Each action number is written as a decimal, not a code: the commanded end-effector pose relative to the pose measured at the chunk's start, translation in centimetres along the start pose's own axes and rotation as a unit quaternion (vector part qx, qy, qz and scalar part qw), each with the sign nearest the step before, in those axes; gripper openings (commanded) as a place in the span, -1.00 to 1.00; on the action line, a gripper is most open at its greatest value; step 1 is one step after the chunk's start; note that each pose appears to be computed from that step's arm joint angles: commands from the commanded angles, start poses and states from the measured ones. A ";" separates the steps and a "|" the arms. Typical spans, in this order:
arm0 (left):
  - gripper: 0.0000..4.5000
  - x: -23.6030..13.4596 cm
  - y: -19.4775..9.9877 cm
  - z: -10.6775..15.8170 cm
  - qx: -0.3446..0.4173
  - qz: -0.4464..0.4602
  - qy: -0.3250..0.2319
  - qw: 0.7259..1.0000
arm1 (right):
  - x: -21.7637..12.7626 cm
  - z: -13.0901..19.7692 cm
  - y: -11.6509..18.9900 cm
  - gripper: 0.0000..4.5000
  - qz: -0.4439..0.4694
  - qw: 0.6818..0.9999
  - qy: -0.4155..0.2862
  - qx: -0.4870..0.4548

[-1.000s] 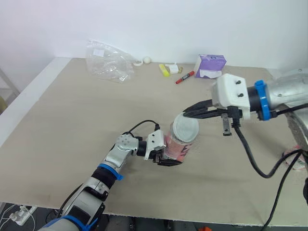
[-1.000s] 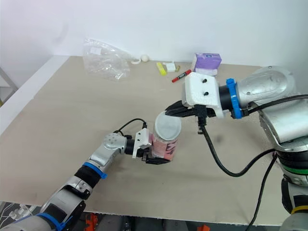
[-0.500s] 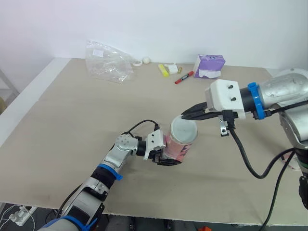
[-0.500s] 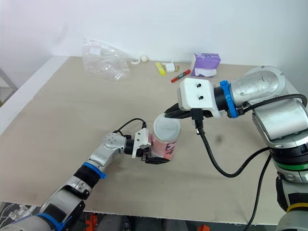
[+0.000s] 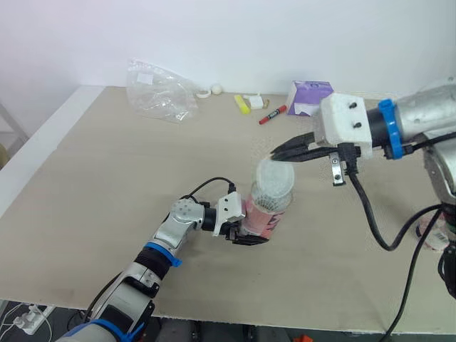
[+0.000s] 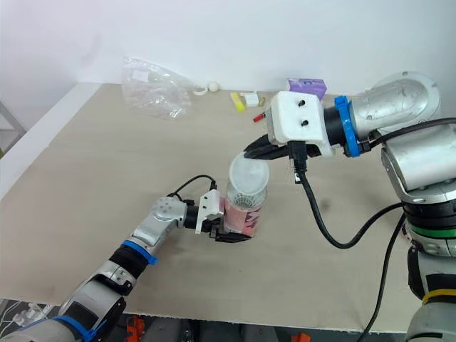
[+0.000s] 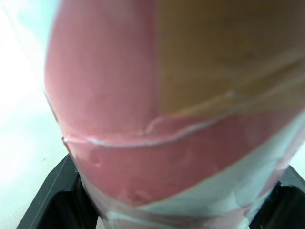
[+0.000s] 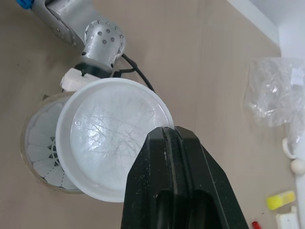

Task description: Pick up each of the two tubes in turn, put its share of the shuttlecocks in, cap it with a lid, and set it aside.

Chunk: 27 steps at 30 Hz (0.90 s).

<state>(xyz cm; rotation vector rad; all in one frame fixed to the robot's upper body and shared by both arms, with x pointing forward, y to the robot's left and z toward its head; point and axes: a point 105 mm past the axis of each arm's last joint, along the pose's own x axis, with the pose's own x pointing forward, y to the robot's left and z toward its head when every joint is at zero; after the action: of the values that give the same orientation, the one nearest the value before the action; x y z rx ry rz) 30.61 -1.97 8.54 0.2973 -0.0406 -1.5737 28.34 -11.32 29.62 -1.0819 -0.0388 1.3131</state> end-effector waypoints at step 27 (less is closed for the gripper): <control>0.50 -0.3 -0.7 -2.4 -0.026 0.005 0.041 0.999 | 0.9 -1.1 2.6 -0.96 0.032 0.999 0.006 0.010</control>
<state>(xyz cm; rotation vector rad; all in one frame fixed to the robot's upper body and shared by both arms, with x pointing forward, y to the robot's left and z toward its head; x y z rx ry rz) 30.52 -2.09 8.50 0.3022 -0.0444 -1.5716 27.96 -11.80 25.94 -1.0586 0.0610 1.3516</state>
